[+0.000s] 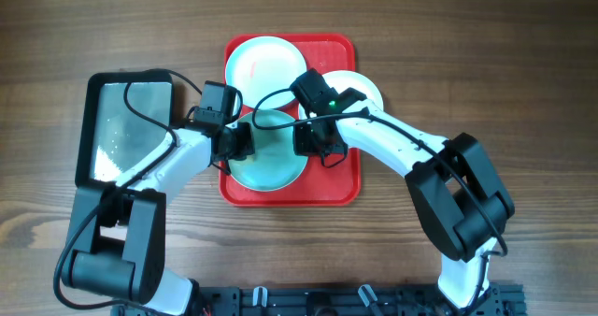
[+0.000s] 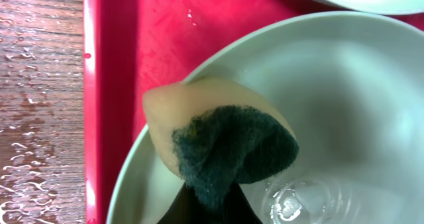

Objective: Clean dirty plates on tray and stack at the side
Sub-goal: 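Scrub the lower light-blue plate with the sponge in left gripper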

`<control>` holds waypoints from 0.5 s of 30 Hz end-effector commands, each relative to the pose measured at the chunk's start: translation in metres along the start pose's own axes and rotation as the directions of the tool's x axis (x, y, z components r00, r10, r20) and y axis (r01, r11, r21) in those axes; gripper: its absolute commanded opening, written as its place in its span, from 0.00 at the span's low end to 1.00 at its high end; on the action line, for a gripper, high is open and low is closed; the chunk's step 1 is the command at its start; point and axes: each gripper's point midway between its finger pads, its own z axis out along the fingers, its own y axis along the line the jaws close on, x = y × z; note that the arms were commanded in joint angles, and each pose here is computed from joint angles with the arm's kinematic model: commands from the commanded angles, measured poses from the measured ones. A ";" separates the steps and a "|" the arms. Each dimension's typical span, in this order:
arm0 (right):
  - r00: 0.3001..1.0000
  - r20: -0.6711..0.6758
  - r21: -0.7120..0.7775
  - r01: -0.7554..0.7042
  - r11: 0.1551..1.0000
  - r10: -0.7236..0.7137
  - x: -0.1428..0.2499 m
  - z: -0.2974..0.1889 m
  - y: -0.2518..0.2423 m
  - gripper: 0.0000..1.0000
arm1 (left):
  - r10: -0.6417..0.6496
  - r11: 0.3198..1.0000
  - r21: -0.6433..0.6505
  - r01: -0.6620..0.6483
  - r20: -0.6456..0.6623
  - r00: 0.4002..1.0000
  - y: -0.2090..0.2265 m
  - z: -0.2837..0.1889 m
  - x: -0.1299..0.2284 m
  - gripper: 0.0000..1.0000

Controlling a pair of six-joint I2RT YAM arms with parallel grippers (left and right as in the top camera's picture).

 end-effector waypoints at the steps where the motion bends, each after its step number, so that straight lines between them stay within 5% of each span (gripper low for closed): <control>1: 0.999 -0.039 -0.044 0.013 0.999 -0.015 0.008 0.006 0.009 0.05 | -0.014 0.997 0.078 0.029 -0.177 0.984 -0.010 0.022 0.047 0.04; 15: 0.999 -0.034 -0.047 0.018 0.999 -0.019 0.008 0.006 0.009 0.04 | 0.030 0.991 0.132 0.001 -0.233 0.972 -0.029 0.020 0.064 0.06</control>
